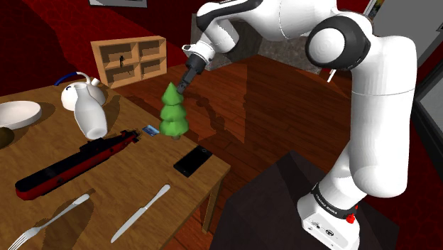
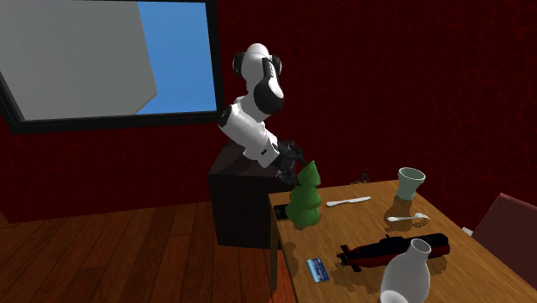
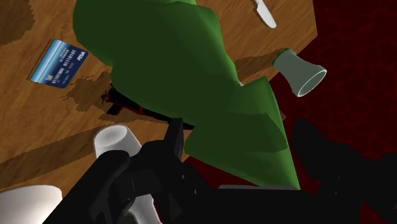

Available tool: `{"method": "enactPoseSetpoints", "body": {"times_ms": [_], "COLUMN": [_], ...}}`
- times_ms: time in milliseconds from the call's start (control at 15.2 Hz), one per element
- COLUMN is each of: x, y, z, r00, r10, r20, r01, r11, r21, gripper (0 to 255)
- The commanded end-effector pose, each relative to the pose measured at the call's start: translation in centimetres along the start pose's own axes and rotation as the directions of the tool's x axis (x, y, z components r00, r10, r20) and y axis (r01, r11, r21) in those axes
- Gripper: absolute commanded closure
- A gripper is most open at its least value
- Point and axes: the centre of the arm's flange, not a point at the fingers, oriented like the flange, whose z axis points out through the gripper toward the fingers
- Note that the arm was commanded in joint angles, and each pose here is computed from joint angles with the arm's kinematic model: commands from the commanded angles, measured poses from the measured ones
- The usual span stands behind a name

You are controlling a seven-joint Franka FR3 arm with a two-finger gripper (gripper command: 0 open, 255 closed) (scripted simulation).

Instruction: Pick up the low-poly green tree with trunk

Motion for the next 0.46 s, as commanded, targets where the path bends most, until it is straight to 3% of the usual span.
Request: {"method": "enactPoseSetpoints", "body": {"times_ms": [0, 396], "x": [0.6, 1.7], "y": [-0.6, -1.8], "z": [-0.8, -2.3], "r00": [1.000, 1.000], "r10": [-0.001, -0.001], "r20": [-0.001, -0.001], "r01": [0.001, 0.001], "r11": [1.000, 1.000], "r21": [0.000, -0.001], "gripper": [255, 255]}}
